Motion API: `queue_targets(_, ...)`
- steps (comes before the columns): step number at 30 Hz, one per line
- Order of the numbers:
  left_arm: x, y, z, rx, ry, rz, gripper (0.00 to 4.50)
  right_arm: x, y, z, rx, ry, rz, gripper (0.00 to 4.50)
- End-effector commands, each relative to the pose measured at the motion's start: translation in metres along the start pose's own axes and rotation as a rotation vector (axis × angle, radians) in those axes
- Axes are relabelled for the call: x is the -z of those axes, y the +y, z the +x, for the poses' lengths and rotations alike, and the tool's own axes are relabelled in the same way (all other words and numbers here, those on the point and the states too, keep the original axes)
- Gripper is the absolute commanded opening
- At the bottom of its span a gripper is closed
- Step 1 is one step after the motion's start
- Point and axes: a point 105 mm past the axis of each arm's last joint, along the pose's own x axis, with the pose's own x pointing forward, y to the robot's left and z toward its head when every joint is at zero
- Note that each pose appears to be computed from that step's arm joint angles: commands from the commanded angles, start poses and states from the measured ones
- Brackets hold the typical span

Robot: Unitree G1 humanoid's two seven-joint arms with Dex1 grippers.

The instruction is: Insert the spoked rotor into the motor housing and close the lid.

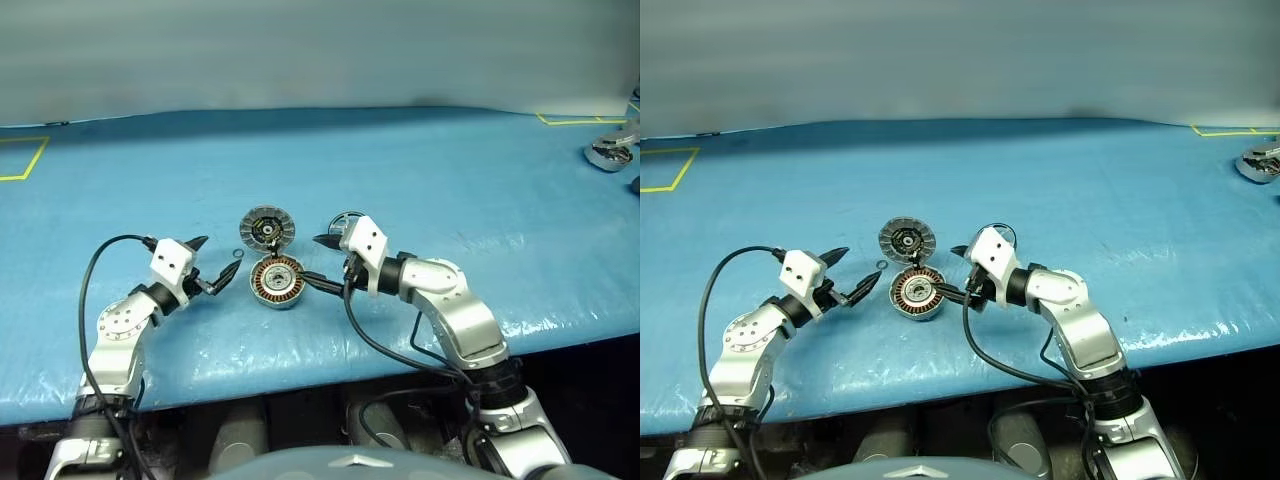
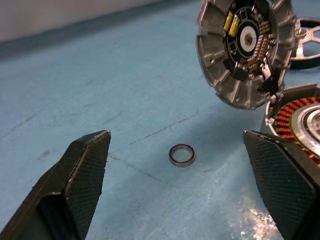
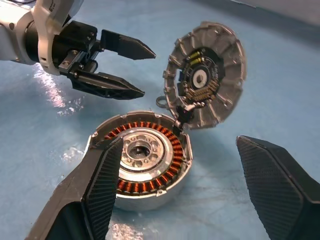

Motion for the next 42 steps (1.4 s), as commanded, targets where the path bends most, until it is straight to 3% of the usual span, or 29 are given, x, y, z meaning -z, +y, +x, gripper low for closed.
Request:
queue_targets(1,-0.002,-0.003,0.008,0.062,-0.002,0.062,4.5,-0.032,0.005,-0.017,-0.05,-0.245,0.128,3.8)
queue_targets(4,0.004,-0.004,0.015,0.093,0.024,0.083,4.5,-0.024,0.008,-0.031,-0.086,-0.296,0.214,3.8)
queue_targets(16,0.026,-0.004,0.021,0.104,0.091,0.046,4.5,0.037,0.014,-0.045,-0.089,-0.212,0.435,3.8)
queue_targets(19,0.029,-0.007,0.023,0.107,0.101,0.03,3.89,0.061,0.015,-0.045,-0.074,-0.094,0.413,3.82)
queue_targets(22,0.032,-0.01,0.023,0.128,0.121,0.031,2.97,0.078,0.011,-0.044,-0.041,-0.024,0.382,3.82)
queue_targets(24,0.033,-0.01,0.023,0.134,0.122,0.02,2.97,0.08,0.008,-0.043,-0.027,-0.023,0.371,3.82)
queue_targets(27,0.033,-0.008,0.022,0.127,0.129,0.032,2.41,0.077,0.006,-0.04,-0.027,-0.038,0.358,3.82)
queue_targets(29,0.033,-0.007,0.022,0.127,0.133,0.033,2.41,0.077,0.005,-0.039,-0.027,-0.043,0.35,3.82)
queue_targets(32,0.032,-0.004,0.022,0.107,0.129,0.035,1.8,0.077,0.004,-0.038,-0.021,-0.043,0.339,3.82)
queue_targets(35,0.034,-0.001,0.021,0.086,0.147,0.047,0.85,0.076,0.003,-0.037,-0.017,-0.046,0.336,3.82)
queue_targets(42,0.03,0.007,0.016,0.028,0.108,0.022,0.85,0.075,0.0,-0.035,-0.005,-0.053,0.316,3.82)
